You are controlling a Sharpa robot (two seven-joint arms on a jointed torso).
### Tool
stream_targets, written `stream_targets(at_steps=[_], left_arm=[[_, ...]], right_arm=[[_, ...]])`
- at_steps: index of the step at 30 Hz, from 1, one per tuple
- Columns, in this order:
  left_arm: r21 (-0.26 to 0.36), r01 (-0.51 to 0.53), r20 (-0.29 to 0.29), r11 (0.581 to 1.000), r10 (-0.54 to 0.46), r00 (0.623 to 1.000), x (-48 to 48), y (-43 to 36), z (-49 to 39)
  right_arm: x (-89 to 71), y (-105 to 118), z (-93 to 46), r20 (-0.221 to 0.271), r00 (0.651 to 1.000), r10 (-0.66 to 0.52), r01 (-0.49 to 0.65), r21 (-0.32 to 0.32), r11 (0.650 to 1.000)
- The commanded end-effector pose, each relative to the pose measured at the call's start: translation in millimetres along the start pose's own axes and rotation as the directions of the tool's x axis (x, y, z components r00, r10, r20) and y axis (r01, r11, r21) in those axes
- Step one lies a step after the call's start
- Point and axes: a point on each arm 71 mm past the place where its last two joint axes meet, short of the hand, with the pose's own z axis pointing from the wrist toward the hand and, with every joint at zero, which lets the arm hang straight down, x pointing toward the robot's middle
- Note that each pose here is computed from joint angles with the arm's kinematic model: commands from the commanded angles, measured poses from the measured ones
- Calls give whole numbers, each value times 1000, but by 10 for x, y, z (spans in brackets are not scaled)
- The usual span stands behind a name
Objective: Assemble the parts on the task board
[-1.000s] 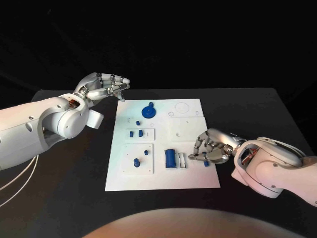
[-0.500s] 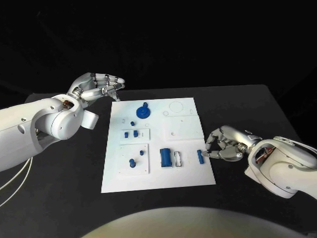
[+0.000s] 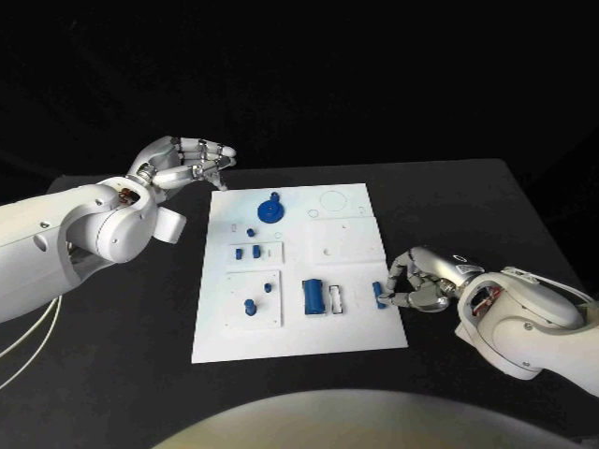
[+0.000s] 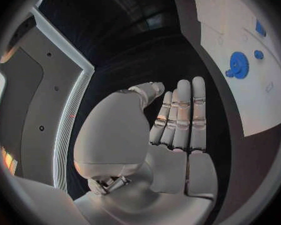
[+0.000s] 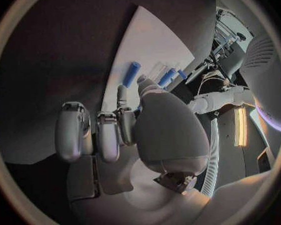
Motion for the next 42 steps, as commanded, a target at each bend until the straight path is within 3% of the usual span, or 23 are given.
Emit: stream_targets(at_steps=[1,29,42], left_arm=[[10,3,-19,1000,-3,1000,22,-12,2],[6,3,-21,1000,-3,1000,24,-14,-5],[5,1,-24,1000,-1,1000,38,-13,4]], right_arm=[[50,-18,18,3,1000,-28,28,27,999],[243,46,150,-85,993,-82,88,66,994],[180,204,83,-46,998,-51,53,30,998]])
